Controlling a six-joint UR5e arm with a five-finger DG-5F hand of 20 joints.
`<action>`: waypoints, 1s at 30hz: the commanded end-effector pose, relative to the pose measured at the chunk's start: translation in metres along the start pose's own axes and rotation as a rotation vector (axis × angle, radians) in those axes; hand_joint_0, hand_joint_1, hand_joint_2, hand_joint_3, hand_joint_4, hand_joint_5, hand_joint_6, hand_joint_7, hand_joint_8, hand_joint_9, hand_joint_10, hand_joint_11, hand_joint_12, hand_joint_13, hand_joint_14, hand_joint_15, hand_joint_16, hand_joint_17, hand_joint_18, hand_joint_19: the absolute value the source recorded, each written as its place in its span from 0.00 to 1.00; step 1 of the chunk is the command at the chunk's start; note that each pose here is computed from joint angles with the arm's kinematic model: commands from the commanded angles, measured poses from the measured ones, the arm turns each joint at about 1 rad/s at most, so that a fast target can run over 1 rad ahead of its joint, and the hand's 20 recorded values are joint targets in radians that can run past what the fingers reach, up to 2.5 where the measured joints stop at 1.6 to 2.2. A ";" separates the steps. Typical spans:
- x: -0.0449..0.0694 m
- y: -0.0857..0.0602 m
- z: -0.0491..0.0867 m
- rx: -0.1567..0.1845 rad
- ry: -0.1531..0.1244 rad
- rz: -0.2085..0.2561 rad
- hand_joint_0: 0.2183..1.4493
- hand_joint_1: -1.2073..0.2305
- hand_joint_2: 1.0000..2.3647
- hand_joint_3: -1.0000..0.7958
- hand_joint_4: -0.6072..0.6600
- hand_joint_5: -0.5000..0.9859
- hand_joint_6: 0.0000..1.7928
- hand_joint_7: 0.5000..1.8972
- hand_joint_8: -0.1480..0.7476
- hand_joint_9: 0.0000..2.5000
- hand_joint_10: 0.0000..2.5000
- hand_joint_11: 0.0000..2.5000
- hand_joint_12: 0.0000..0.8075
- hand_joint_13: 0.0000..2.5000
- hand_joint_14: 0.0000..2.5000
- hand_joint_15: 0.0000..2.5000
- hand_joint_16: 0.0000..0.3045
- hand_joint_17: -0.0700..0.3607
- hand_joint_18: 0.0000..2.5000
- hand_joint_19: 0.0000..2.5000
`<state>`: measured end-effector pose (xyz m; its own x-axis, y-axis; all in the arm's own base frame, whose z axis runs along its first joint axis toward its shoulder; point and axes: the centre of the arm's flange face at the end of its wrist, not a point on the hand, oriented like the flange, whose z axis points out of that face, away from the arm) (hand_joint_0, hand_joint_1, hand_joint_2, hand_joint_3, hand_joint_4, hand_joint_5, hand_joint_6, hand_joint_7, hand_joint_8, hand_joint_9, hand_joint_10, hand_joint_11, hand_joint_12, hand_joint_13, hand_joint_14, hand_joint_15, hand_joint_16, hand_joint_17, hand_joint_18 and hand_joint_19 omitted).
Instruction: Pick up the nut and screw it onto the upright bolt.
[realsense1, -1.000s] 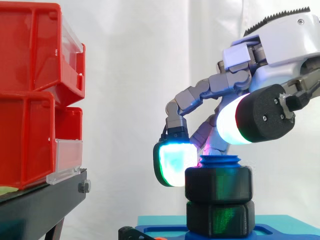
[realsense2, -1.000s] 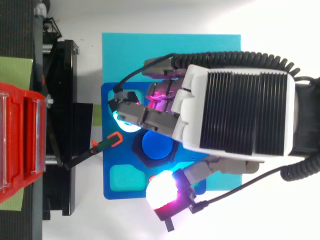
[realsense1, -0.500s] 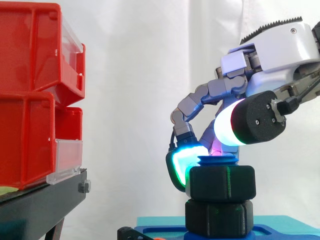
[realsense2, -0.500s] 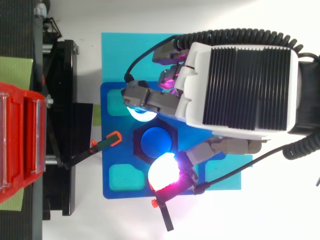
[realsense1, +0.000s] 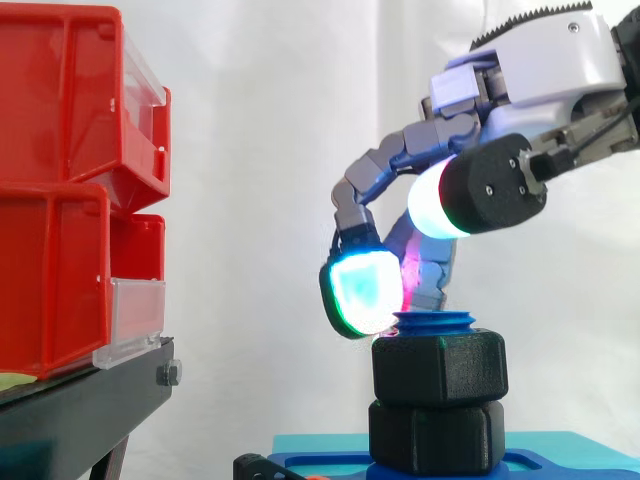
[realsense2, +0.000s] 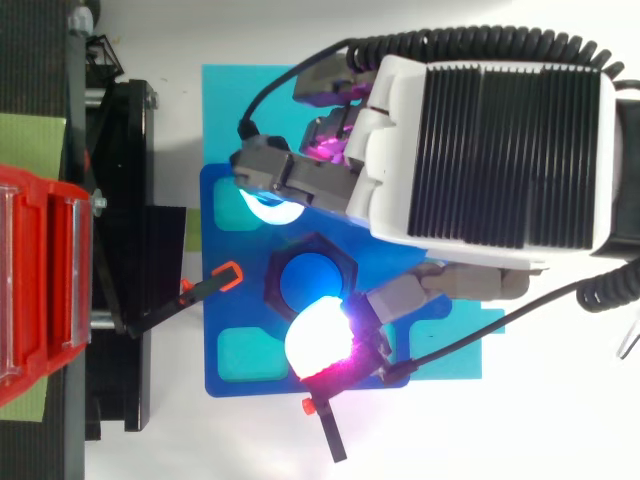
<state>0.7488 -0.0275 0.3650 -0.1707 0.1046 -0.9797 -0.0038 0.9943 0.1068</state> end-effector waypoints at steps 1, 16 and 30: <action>-0.006 0.001 0.000 -0.001 -0.008 -0.009 0.24 0.61 0.00 0.28 0.70 0.29 0.28 0.35 0.47 0.45 0.00 0.00 0.26 0.38 0.00 0.00 0.06 0.26 0.27 0.03; 0.011 0.025 0.006 -0.009 -0.033 -0.009 0.23 0.62 0.00 0.28 0.65 0.26 0.28 0.20 0.44 0.39 0.00 0.00 0.28 0.33 0.00 0.00 0.07 0.28 0.23 0.03; 0.023 0.033 0.008 -0.024 -0.039 0.014 0.23 0.63 0.00 0.28 0.67 0.27 0.28 0.25 0.44 0.39 0.00 0.00 0.28 0.32 0.00 0.00 0.07 0.28 0.22 0.03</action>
<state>0.7527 0.0078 0.3454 -0.1316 0.1198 -0.9840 -0.0232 0.9920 0.1238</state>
